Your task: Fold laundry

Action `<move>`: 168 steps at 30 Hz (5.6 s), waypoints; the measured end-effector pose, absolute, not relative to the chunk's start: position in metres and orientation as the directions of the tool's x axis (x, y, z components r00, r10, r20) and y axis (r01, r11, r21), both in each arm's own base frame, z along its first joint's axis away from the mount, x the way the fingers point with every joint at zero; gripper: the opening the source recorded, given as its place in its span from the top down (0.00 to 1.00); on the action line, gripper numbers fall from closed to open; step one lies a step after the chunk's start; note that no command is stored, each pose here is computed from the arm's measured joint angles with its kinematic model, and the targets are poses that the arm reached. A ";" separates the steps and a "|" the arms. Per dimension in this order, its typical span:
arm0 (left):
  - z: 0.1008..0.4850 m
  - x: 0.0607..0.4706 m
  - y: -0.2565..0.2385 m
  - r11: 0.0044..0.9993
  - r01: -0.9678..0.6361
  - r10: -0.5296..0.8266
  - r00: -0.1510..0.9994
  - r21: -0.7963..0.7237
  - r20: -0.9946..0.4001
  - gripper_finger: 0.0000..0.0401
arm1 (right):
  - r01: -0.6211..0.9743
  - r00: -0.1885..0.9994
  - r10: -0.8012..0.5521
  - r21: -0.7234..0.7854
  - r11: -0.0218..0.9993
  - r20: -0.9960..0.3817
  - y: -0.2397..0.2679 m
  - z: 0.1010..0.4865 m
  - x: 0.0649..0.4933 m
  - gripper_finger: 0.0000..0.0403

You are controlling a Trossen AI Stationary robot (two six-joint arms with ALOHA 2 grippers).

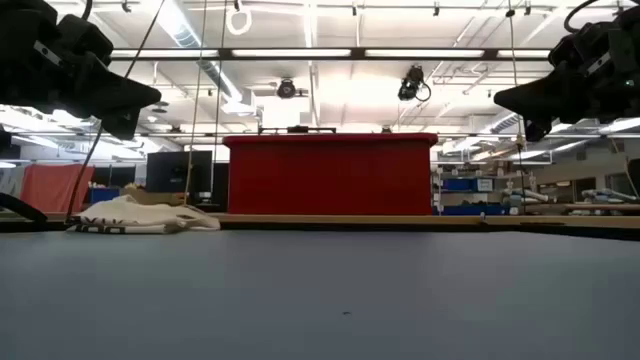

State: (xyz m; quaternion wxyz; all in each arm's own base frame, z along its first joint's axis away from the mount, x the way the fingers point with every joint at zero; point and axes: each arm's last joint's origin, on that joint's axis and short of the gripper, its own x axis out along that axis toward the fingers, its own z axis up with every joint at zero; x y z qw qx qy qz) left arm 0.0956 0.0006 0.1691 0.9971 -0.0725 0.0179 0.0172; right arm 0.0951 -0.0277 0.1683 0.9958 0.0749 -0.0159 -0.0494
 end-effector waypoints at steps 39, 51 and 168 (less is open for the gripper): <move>0.169 0.096 0.001 0.989 -0.037 0.032 0.999 -0.144 -0.038 0.95 | 0.096 0.995 -0.101 0.151 0.984 0.024 -0.028 0.168 0.095 0.94; 0.169 0.096 0.001 0.989 -0.037 0.032 0.999 -0.144 -0.038 0.95 | 0.096 0.995 -0.101 0.151 0.984 0.024 -0.028 0.168 0.095 0.94; 0.345 0.217 0.316 0.729 -0.640 0.324 0.634 -0.241 -0.702 0.62 | 0.795 0.528 -0.424 0.253 0.551 -0.736 -0.300 0.359 0.240 0.78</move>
